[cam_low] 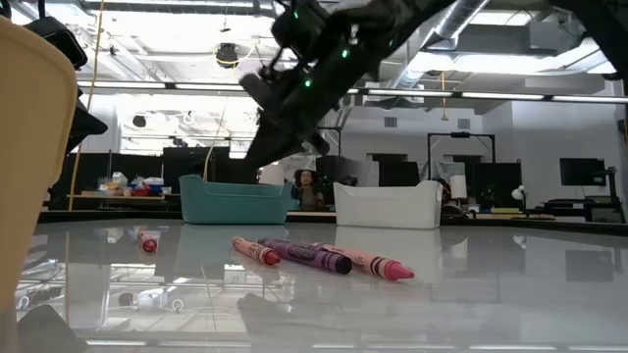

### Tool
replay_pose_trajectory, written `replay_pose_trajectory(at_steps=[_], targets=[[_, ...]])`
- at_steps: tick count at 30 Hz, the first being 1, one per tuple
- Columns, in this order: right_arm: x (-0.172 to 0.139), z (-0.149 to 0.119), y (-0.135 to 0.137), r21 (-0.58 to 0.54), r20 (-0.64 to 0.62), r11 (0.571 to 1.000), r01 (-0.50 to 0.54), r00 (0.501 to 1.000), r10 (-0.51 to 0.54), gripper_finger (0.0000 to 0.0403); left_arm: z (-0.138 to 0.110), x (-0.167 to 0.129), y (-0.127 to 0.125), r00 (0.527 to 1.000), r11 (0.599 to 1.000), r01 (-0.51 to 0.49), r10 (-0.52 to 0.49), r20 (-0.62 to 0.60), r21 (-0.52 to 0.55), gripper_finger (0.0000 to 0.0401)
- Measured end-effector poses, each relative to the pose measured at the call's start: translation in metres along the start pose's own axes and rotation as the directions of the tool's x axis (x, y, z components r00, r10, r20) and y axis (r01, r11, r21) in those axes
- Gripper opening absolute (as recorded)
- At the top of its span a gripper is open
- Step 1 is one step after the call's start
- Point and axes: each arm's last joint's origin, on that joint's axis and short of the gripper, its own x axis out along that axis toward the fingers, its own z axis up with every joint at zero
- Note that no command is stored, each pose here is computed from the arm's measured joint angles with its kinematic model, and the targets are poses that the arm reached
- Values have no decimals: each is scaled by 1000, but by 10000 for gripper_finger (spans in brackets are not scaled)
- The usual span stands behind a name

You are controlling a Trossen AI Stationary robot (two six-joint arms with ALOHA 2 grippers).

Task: Sort crayons
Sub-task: Put the red crayon into the top green bin

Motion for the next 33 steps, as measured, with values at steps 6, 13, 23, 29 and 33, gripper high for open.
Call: replay_pose_trajectory(at_steps=[6, 13, 23, 29, 33], targets=[[-13, -43, 79, -118, -101, 990, -78, 993, 66, 66, 0, 0, 0, 1000, 1000, 0, 0, 0, 0, 228], [-33, -80, 151, -118, 122, 990, 73, 991, -59, 66, 0, 0, 0, 1000, 1000, 0, 0, 0, 0, 228], [-23, -129, 197, -155, 282, 981, 115, 957, -68, 66, 0, 0, 0, 1000, 1000, 1, -1, -1, 0, 228], [-12, -140, 197, -151, 275, 983, 105, 960, -61, 66, 0, 0, 0, 1000, 1000, 1, -1, 0, 0, 228], [-7, -139, 196, -131, 276, 988, 86, 960, -47, 66, 0, 0, 0, 1000, 1000, 1, -1, 0, 0, 228]])
